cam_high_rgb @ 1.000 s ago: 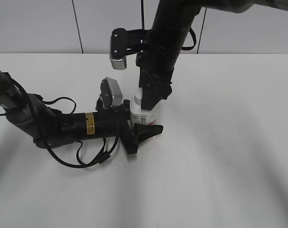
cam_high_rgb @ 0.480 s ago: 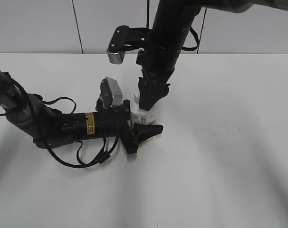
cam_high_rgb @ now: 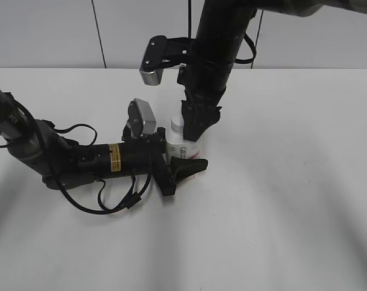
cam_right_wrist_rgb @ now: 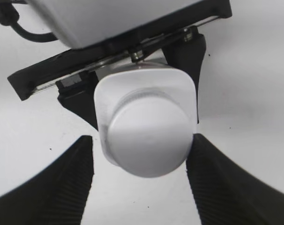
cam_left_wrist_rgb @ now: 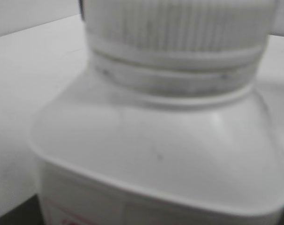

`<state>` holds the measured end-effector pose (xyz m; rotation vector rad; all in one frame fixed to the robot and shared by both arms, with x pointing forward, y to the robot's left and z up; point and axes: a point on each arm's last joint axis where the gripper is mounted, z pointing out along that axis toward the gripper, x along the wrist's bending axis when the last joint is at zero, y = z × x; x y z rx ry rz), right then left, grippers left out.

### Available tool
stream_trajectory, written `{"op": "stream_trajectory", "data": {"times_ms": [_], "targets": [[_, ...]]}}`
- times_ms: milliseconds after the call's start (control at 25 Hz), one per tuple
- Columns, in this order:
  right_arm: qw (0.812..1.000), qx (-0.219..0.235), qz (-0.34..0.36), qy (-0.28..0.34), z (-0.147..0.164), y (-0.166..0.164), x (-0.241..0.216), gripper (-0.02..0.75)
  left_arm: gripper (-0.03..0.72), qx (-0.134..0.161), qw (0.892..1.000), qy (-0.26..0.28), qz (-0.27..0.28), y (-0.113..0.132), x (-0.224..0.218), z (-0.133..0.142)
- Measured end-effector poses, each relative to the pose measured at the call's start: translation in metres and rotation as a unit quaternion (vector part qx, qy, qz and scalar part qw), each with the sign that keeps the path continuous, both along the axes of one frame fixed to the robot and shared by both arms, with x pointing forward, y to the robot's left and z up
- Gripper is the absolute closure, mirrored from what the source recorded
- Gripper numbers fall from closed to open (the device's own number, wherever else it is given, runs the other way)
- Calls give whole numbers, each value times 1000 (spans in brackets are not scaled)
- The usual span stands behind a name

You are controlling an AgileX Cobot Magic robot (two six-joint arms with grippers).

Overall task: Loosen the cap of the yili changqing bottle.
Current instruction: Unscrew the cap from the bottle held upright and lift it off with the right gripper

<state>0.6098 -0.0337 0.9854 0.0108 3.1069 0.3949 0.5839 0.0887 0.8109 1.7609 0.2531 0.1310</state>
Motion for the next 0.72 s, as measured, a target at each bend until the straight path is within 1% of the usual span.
{"op": "stream_trajectory", "data": {"times_ms": [240, 400, 560, 720], "targets": [[1000, 0, 11, -3, 0, 0, 0, 245, 239, 0, 1000, 0, 0, 0, 0, 0], [1000, 9, 10, 0, 1, 1, -1, 245, 239, 1, 1000, 0, 0, 0, 0, 0], [1000, 19, 3, -7, 13, 1, -3, 245, 239, 1, 1000, 0, 0, 0, 0, 0], [999, 29, -23, -9, 26, 0, -5, 245, 239, 2, 1000, 2, 2, 0, 0, 0]]}}
